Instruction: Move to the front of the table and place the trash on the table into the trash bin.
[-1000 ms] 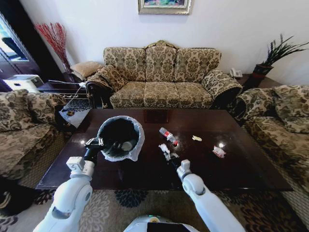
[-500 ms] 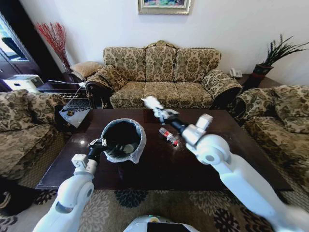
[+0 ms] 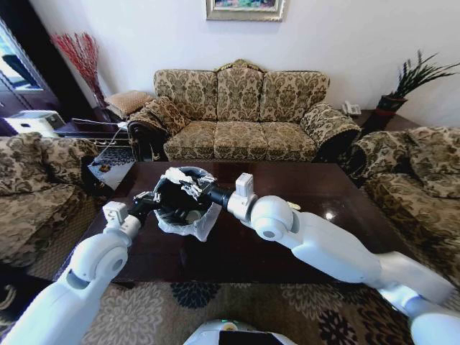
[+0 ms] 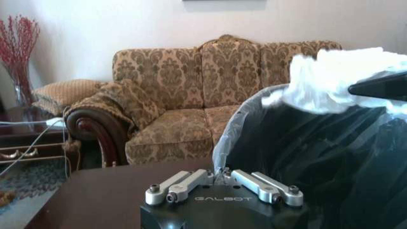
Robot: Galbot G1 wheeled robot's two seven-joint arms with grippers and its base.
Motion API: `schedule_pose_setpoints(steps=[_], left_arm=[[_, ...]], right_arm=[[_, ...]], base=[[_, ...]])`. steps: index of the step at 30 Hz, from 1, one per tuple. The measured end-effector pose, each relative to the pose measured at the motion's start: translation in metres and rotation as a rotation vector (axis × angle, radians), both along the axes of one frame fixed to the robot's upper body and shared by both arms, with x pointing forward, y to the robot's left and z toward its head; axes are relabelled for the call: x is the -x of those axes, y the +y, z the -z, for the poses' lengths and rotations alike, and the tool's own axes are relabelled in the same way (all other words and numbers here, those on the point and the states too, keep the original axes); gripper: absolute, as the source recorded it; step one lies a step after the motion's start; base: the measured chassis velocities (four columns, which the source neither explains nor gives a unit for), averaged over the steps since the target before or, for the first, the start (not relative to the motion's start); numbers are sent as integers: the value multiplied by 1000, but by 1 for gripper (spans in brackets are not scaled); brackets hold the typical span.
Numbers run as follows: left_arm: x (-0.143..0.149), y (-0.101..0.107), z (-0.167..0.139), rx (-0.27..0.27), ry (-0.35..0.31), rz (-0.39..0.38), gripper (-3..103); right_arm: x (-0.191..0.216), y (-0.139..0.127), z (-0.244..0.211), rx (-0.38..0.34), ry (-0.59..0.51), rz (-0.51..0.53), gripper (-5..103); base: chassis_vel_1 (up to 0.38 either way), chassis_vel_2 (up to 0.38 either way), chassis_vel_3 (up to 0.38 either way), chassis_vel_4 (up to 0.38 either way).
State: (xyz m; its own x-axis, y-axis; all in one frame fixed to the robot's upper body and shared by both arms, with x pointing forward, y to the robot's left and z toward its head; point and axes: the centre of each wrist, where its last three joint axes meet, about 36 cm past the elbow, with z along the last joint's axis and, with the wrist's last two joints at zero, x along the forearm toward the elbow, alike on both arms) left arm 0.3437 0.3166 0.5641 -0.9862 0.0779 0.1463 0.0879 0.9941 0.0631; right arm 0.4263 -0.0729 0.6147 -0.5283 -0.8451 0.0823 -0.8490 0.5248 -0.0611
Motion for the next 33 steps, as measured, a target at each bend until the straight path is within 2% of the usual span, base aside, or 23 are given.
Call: schedule_pose_setpoints(steps=[3,5,7,11,12,15,18,20,21,24,25,27,28,29,30,31,32,33], left_arm=[[-2,1,1,7,1,-2,2],[-3,1,2,9,1,-2,2],[-4,1,2,10,0,-1,2],[-5,2,2,12,-3,3,2],[-5,2,2,12,-3,3,2],[-5,2,3,16,-4,4,2],[-5,3,7,20,1,-2,2],[-7,5,12,16,-1,-16,2],[-7,5,12,16,-1,-16,2],[-10,11,17,10,-8,-50,2],[-10,11,17,10,-8,-50,2],[-12,14,19,17,-18,-91,2],[-12,14,19,17,-18,-91,2],[-13,16,20,20,-24,-105,2],[-16,20,20,23,-34,-133,2],[-17,23,19,23,-39,-148,2],[-19,24,18,22,-43,-155,2],[-19,24,18,22,-43,-155,2]], right_arm=[[-4,0,3,7,-1,6,39],[-6,2,6,9,-1,8,50],[-7,3,6,8,-1,7,50],[-12,10,9,2,-6,1,73],[-12,10,9,2,-6,1,73],[-16,16,7,-28,-26,0,83],[-22,13,-10,-98,-71,42,94],[-29,-3,-29,-153,-104,105,99],[-29,-3,-29,-153,-104,105,99],[-62,-51,-29,-177,-76,265,100],[-62,-51,-29,-177,-76,265,100],[-99,-88,7,-138,-30,413,100],[-99,-88,7,-138,-30,413,100],[-109,-100,22,-113,-16,450,100],[-129,-125,60,-44,9,507,100],[-139,-140,89,6,22,529,100],[-146,-150,113,45,39,546,100],[-146,-150,113,45,39,546,100]], base=[[0,0,0,0],[0,0,0,0],[0,0,0,0],[0,0,0,0],[0,0,0,0],[0,0,0,0],[0,0,0,0],[0,0,0,0],[0,0,0,0],[0,0,0,0],[0,0,0,0],[0,0,0,0],[0,0,0,0],[0,0,0,0],[0,0,0,0],[0,0,0,0],[0,0,0,0],[0,0,0,0]])
